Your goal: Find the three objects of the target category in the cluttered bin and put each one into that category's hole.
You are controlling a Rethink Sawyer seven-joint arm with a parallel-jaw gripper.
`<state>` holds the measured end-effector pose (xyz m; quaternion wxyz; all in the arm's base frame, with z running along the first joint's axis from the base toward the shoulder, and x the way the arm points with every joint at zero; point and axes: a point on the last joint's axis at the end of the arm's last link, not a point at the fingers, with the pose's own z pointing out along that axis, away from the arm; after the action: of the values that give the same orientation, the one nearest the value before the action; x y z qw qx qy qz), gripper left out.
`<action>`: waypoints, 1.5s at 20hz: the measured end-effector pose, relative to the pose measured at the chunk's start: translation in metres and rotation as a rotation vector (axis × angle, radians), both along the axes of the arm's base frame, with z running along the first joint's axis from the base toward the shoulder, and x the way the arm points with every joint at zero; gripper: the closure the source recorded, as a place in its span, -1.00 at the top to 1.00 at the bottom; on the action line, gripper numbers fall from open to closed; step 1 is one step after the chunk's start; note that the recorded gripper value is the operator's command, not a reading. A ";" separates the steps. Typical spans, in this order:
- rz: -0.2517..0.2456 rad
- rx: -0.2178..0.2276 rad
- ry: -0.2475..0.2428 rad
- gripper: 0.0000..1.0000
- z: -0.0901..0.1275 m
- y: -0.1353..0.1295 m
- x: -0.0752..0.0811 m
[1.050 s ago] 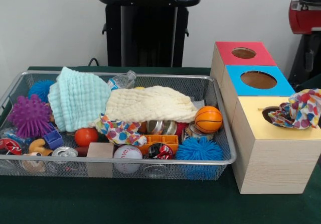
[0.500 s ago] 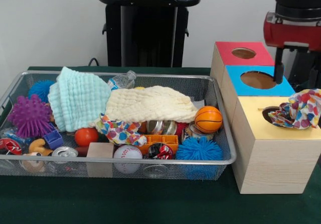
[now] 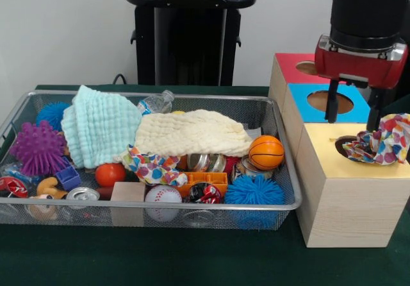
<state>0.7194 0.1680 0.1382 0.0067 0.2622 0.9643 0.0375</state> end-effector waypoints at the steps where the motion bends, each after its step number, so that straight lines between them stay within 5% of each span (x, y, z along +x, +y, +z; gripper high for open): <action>1: 0.002 -0.001 0.001 1.00 -0.002 0.001 0.000; 13: -0.025 0.041 0.006 1.00 -0.002 0.013 0.004; 30: -0.079 0.116 -0.053 1.00 0.063 0.021 0.011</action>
<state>0.7304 0.1892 0.2011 0.0186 0.2991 0.9488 0.1002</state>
